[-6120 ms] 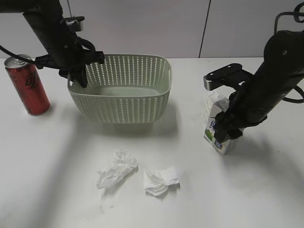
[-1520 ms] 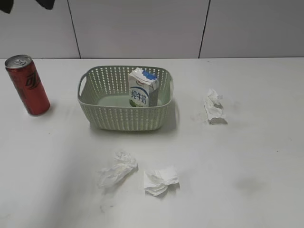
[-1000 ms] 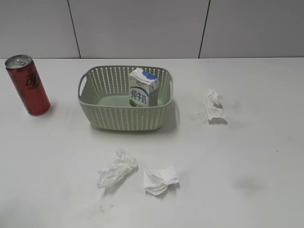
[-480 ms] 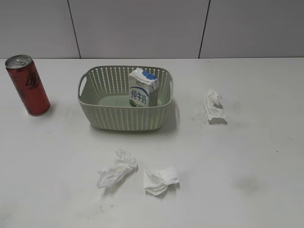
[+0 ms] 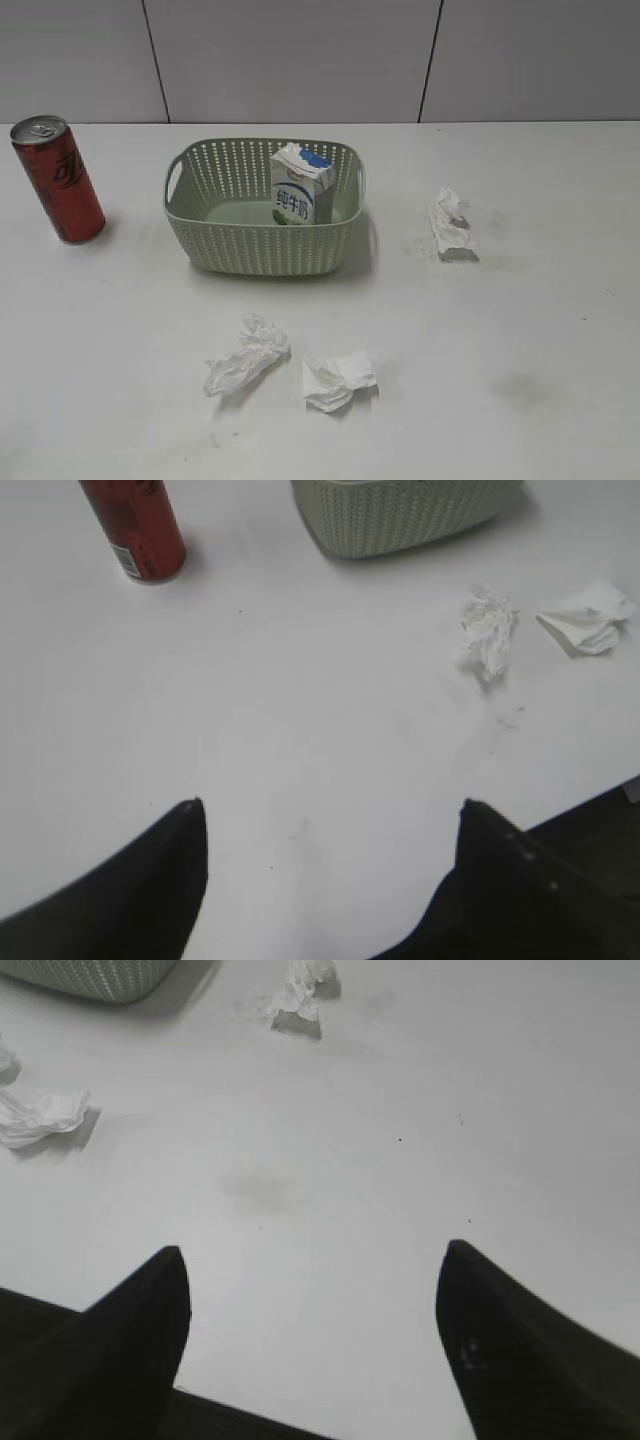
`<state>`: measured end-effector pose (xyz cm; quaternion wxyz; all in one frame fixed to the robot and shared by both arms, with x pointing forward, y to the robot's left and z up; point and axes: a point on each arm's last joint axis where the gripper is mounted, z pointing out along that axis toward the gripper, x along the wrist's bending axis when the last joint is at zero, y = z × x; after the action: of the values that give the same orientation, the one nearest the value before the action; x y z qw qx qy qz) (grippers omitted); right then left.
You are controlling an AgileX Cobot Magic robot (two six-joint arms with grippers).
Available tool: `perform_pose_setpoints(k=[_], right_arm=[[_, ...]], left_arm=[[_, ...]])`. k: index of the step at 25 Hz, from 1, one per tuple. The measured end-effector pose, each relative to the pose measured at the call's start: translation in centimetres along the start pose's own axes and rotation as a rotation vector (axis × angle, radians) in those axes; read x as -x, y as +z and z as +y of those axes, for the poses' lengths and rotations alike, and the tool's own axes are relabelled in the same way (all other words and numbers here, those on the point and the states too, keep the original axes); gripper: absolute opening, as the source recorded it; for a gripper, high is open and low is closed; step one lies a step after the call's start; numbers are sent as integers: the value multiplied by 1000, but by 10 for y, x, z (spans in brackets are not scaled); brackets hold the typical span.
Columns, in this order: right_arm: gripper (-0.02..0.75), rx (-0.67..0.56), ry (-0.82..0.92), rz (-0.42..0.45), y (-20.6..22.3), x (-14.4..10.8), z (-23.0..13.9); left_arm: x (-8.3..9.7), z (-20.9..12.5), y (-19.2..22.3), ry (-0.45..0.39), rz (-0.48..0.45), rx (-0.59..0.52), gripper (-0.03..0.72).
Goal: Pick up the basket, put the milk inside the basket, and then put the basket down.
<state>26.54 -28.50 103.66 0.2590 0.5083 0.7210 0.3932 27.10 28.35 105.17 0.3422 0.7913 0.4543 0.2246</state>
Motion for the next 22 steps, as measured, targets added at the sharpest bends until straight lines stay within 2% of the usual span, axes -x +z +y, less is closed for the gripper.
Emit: perform_pose_setpoints(k=[6, 9, 13, 16, 22], right_arm=[[582, 0, 1, 1, 0, 0, 0], [582, 2, 14, -17, 0, 0, 0], [582, 37, 58, -88, -4, 2, -2], [582, 94, 94, -157, -11, 3, -5], [582, 165, 128, -237, -19, 1, -9]], left_arm=[[0, 0, 0, -9, 10, 1, 574], [-3, 0, 0, -57, 61, -1, 568], [-8, -1, -2, -150, 167, -2, 544], [-8, -5, -8, -200, 241, 40, 528], [1, -16, -25, -199, 298, 179, 521]])
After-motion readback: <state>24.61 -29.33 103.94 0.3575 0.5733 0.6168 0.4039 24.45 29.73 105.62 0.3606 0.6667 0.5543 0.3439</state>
